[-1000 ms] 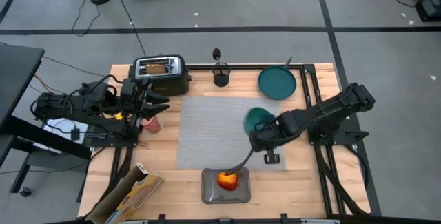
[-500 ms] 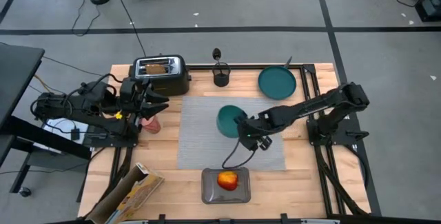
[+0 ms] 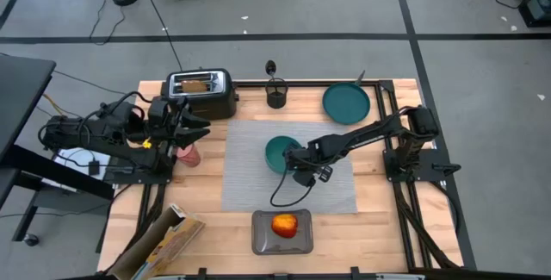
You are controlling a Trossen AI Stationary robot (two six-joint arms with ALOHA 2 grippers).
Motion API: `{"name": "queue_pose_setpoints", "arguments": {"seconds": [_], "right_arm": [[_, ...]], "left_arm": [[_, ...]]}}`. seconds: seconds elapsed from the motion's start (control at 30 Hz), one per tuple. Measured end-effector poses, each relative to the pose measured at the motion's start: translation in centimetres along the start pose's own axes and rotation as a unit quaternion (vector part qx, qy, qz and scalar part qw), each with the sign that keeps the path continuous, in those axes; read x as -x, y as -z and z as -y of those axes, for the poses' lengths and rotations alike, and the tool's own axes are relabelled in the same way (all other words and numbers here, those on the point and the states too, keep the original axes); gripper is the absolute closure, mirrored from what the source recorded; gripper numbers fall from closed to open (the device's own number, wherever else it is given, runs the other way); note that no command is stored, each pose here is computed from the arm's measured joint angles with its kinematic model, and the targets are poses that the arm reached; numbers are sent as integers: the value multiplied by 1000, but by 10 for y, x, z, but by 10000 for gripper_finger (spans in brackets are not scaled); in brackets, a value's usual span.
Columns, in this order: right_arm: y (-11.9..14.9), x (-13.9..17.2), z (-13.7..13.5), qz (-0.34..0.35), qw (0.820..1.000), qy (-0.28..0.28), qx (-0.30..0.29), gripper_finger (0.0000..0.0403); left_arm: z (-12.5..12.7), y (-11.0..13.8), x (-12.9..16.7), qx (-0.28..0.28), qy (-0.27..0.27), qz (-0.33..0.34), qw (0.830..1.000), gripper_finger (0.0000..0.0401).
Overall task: Arrange a breakfast setting
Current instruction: Put the green bowl on the gray tablemat
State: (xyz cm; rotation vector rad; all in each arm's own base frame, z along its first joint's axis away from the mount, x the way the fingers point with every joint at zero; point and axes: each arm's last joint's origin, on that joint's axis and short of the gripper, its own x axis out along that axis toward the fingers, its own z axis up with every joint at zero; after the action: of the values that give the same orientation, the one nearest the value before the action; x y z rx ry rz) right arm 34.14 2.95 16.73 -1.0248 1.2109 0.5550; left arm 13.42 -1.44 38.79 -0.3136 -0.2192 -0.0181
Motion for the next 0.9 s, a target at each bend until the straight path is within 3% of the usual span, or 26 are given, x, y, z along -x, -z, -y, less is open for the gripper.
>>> {"name": "queue_pose_setpoints", "arguments": {"seconds": [0.53,0.9], "right_arm": [[5,-2,5,8,1000,0,-20,364],[1,12,12,19,999,27,-36,258]], "left_arm": [[0,0,0,1,0,0,1000,284],[0,0,0,1,0,0,1000,284]]}}
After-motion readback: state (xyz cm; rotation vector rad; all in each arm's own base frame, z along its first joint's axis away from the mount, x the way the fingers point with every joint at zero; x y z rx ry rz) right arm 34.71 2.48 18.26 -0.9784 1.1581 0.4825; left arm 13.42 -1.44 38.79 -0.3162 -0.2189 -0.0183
